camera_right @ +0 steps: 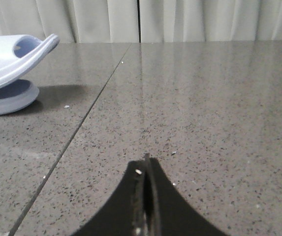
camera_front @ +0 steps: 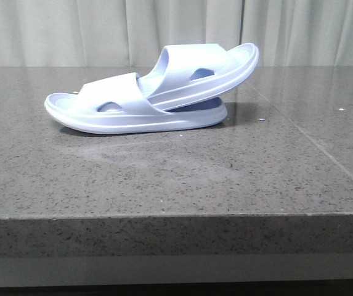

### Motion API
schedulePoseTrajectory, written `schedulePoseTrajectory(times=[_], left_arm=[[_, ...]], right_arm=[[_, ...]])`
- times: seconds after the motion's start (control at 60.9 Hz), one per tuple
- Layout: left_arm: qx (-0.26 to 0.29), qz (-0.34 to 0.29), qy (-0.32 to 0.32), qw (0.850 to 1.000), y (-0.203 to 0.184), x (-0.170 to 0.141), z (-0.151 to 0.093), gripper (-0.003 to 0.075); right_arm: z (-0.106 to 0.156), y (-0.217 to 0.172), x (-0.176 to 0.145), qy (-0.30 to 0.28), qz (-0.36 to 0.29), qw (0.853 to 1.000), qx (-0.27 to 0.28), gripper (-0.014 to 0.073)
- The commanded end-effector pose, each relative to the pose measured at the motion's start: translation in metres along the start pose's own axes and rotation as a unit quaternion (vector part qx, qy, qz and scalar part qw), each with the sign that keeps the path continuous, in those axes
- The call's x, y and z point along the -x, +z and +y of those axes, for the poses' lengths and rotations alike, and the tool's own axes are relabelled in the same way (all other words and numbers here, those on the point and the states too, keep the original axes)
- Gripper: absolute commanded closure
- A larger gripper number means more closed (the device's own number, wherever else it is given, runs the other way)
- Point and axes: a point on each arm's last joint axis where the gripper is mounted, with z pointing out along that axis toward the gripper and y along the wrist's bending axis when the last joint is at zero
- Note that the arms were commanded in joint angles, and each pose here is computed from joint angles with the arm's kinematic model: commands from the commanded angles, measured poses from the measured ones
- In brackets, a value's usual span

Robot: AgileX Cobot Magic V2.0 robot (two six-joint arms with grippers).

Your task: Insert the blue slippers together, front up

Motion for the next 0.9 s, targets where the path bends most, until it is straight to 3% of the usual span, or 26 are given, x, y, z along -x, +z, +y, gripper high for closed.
schedulePoseTrajectory(times=[0.0,0.887], left_arm=[[-0.002,-0.044,-0.002,0.999,-0.0008,0.0026,0.0,0.0739],[-0.002,-0.044,-0.002,0.999,-0.0008,0.0026,0.0,0.0739]], right_arm=[[-0.0002,-0.0015,0.0051,-0.005,-0.033,0.999,-0.001,0.0655],[-0.0002,-0.0016,0.0059,-0.005,-0.037,0.999,-0.002,0.0655]])
